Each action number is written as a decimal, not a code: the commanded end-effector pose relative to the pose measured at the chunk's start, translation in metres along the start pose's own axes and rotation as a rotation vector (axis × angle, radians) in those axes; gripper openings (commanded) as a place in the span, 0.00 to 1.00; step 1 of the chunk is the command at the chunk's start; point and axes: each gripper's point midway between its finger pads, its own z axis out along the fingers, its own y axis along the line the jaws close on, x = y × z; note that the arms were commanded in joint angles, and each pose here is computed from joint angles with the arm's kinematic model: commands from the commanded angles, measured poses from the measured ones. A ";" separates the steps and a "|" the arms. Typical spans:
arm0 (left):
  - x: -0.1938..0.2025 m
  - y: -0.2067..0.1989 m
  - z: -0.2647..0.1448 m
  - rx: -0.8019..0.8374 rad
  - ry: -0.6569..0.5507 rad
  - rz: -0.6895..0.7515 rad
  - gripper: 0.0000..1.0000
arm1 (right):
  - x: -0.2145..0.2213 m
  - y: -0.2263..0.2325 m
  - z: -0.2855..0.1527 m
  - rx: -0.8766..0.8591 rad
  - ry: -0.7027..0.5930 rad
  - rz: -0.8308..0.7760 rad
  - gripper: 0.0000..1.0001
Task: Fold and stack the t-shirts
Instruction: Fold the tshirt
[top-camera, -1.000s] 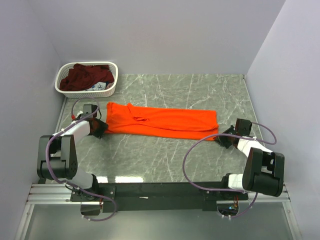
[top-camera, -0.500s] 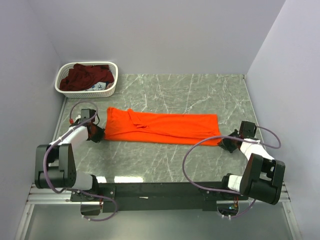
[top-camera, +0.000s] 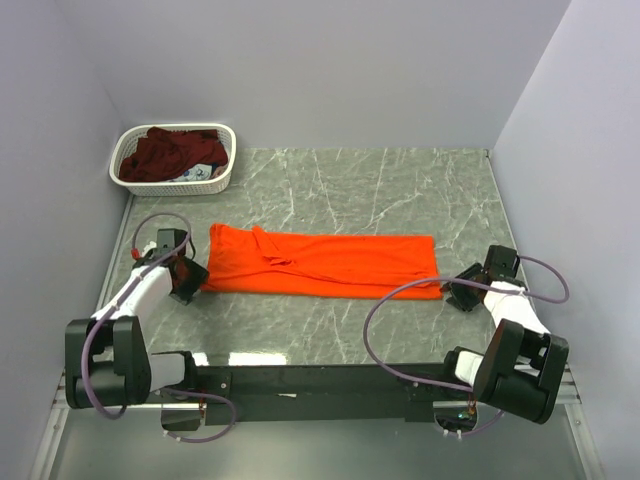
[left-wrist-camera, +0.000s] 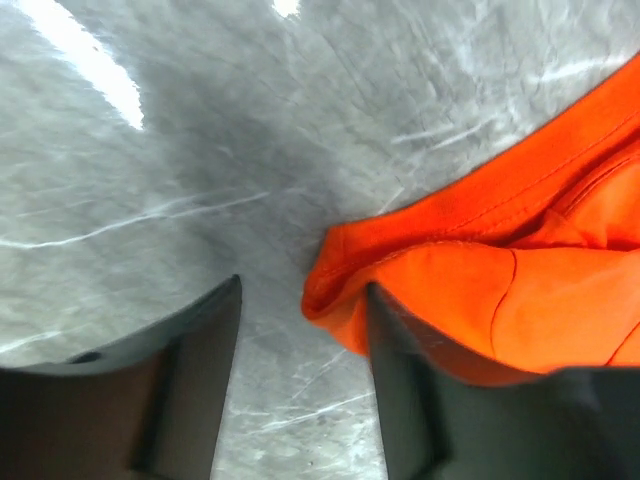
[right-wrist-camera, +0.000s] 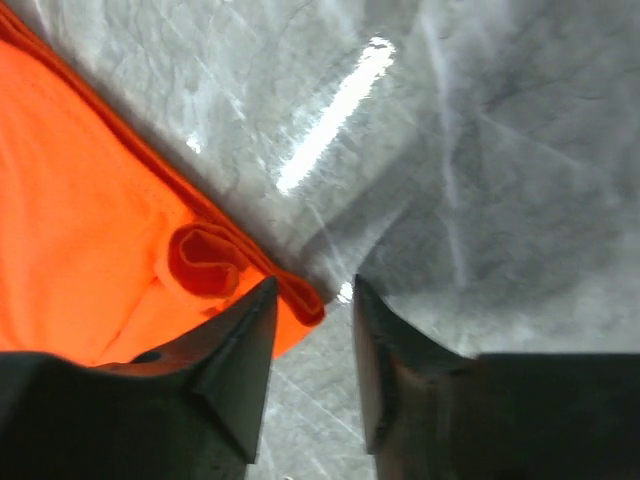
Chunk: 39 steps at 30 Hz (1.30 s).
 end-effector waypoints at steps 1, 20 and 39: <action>-0.022 0.000 -0.014 -0.009 -0.086 0.002 0.60 | -0.015 -0.010 -0.011 0.061 -0.074 -0.042 0.45; -0.018 -0.036 -0.071 0.129 -0.128 0.232 0.82 | 0.048 0.093 -0.043 -0.163 -0.096 -0.506 0.32; -0.028 -0.054 -0.089 0.319 -0.269 0.375 1.00 | 0.085 0.110 0.001 -0.054 -0.021 -0.614 0.23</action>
